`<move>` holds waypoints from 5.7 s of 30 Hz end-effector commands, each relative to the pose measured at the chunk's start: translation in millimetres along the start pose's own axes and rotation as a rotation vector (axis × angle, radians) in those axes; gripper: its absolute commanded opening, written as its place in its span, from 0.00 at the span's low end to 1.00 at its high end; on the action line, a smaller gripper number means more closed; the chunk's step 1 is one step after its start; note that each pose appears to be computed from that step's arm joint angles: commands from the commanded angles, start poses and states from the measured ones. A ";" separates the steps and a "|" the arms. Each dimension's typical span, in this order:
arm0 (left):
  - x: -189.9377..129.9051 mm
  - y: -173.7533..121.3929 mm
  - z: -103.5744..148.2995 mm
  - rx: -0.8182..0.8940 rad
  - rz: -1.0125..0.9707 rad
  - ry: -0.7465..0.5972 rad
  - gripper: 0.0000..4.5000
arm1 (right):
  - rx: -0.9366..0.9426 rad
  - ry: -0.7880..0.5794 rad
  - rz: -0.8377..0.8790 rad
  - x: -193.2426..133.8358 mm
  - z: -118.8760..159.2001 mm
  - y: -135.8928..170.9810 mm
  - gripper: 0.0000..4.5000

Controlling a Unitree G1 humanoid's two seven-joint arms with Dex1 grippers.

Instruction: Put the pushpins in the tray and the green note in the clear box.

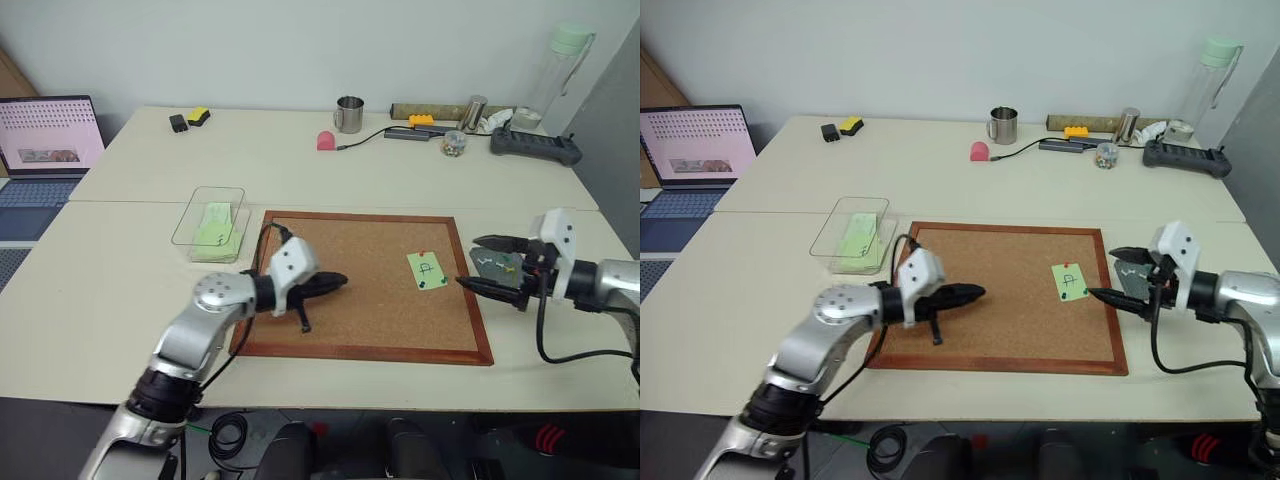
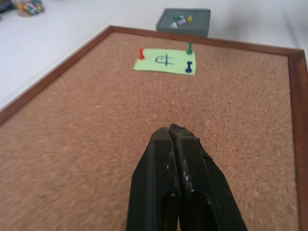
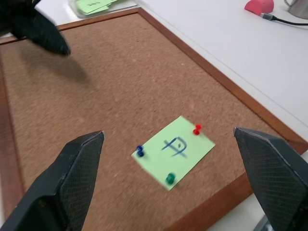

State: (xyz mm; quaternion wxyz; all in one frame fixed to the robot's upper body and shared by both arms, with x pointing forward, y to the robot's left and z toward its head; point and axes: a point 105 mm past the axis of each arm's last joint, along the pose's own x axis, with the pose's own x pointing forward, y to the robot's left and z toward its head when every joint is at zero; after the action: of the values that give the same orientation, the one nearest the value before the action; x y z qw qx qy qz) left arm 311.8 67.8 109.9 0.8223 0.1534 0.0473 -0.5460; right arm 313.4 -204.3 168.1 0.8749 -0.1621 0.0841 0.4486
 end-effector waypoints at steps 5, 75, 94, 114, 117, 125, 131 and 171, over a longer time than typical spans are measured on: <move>16.6 4.9 -19.1 0.000 0.030 0.022 0.00 | -0.025 0.078 -0.030 45.9 -11.5 -19.2 1.00; 18.3 -1.8 -44.7 0.027 0.051 0.114 0.00 | 0.163 -0.057 -0.022 63.4 5.1 -35.1 0.00; 20.1 -2.7 -44.7 0.034 0.042 0.113 0.00 | 0.228 -0.115 -0.122 43.2 19.4 -56.6 0.00; 22.0 -4.9 -45.5 0.061 0.021 0.120 0.00 | 0.255 0.246 -0.321 -46.6 -63.8 -69.2 0.00; 22.1 -5.0 -45.6 0.062 0.019 0.120 0.00 | 0.247 0.264 -0.320 -46.4 -69.3 -67.9 0.13; 22.3 -5.3 -45.9 0.061 0.016 0.121 0.00 | 0.240 0.235 -0.324 -45.7 -64.0 -69.6 0.50; 21.3 -5.4 -46.3 0.061 0.014 0.123 0.00 | 0.173 0.176 -0.234 -41.1 -37.9 -58.0 0.68; 15.0 -6.1 -51.1 0.063 0.022 0.144 0.00 | 0.068 0.156 0.011 27.3 -48.3 -6.7 0.01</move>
State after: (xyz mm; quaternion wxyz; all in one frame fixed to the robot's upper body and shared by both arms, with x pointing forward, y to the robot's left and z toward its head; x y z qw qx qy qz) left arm 323.0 61.9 75.5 0.8246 0.2088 0.0500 -0.5234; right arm 331.2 -205.1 101.4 0.8632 -0.1651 0.1939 0.4360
